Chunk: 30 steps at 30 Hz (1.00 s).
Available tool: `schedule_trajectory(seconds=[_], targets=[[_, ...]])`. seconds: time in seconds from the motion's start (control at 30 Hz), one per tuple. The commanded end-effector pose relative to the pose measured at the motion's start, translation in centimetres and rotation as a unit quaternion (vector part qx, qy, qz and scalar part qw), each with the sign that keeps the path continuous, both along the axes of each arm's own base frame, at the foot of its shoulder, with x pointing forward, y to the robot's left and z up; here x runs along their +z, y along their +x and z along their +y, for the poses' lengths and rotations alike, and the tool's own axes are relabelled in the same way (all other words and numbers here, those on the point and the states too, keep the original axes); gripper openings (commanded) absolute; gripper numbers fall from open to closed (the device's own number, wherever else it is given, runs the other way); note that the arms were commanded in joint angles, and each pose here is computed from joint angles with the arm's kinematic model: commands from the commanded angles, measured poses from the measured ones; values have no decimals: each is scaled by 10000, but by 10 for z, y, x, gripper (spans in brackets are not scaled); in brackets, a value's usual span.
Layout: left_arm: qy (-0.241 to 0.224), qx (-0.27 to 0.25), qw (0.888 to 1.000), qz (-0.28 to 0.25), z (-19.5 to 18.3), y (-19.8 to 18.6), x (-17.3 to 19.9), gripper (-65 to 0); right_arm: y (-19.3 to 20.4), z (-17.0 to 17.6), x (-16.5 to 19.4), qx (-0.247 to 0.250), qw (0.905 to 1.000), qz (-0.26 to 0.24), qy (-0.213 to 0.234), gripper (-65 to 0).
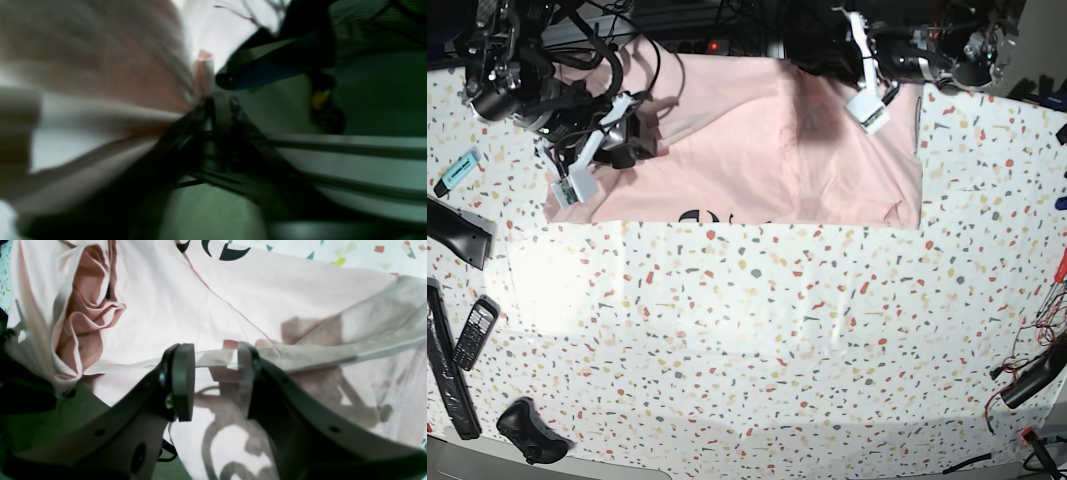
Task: Fold the T-shirt properly
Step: 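Press and smooth the folded side with the left gripper, then withdraw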
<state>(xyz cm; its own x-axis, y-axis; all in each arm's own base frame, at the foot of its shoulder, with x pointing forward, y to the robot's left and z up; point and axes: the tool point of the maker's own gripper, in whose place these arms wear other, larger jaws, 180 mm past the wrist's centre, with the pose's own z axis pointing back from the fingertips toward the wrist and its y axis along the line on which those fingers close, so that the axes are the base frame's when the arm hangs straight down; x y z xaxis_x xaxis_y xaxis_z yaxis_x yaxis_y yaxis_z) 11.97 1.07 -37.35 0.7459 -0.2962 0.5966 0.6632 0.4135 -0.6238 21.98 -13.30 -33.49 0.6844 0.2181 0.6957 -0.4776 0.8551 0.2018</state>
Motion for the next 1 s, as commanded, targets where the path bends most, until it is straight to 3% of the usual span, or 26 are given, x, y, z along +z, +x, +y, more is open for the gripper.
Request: schedule_trajectory(seconds=[0.0,0.07,0.2,0.37,0.63,0.8,0.97], targets=[[-174,7,9997,-196,-2,10,12,-400,5,1,10,73,9997,-215,33,-442],[-171,2,9991,-388,-2,24,17,-357,5,2,10,73,9997,-213,33,-442],[-135,124,9965,-821,5,56,31,-358,5,1,10,76,9998,-204,26,-442],[232,696,9890,-1283,41,95,39,-358,5,1,10,76,9998,-202,25,-442],[1569,1221,9553,-2187,93,131,12,-358,5,1,10,75,9998,-202,27,-442],[2358,1378,9366,-2195,125,138,-20,-358,5,2,10,76,9998,-200,29,-442],[2826,1666,9205,-2123,152,150,-41,-358,5,2,10,74,9997,-212,33,-442]])
